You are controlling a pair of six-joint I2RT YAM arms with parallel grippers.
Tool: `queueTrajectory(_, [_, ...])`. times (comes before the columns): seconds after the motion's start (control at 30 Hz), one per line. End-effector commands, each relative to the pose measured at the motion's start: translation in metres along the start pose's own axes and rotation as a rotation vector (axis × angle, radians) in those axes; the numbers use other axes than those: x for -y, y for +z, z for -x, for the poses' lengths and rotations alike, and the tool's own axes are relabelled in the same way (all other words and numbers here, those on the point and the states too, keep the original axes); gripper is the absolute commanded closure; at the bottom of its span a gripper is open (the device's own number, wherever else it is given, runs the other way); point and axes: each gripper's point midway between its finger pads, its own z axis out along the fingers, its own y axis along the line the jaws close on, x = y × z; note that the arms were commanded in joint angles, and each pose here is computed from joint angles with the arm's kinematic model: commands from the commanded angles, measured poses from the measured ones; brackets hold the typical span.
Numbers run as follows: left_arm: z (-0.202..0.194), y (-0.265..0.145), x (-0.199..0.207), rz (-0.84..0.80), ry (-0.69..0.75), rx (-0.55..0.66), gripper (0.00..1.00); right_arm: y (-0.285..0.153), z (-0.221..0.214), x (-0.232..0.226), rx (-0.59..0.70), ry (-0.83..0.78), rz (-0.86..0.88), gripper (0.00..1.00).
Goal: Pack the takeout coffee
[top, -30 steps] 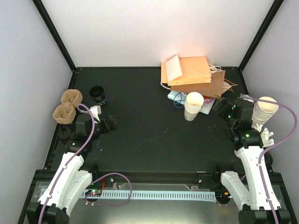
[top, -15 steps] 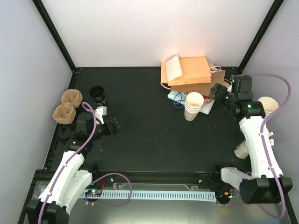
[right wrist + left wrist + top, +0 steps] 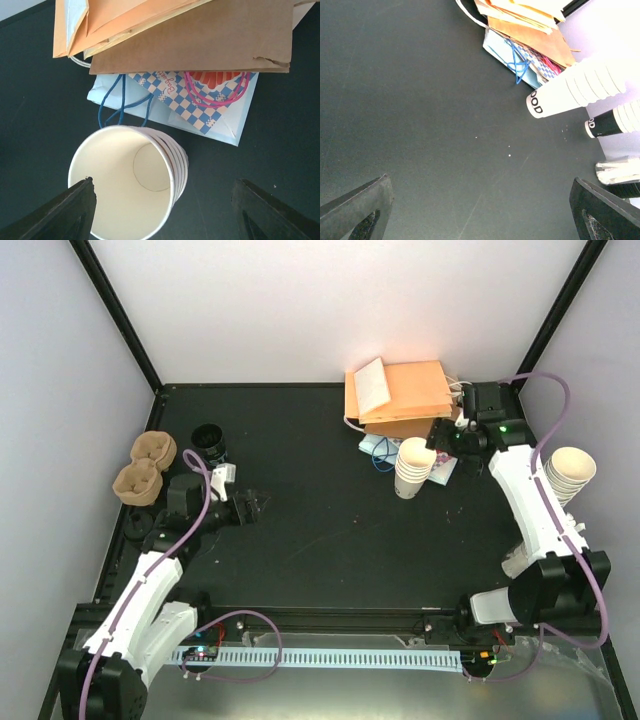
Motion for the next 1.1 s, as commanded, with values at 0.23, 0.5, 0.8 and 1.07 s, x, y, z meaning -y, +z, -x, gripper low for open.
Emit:
queueTrajectory(0.23, [0.019,0.013,0.021,-0.074,0.031,-0.016,0.01,0.026,0.076,-0.021,0.046,-0.006,-0.015,0.21])
queueTrajectory(0.5, [0.017,0.024,0.023,-0.074,0.041,-0.063,0.01,0.076,0.140,-0.005,0.042,0.114,0.049,0.20])
queueTrajectory(0.8, [0.018,0.023,0.026,-0.070,0.064,-0.076,0.01,0.145,0.176,0.030,0.032,0.232,0.187,0.18])
queueTrajectory(1.07, [0.022,0.022,0.030,-0.081,0.067,-0.069,0.01,0.186,0.192,0.039,0.077,0.241,0.218,0.18])
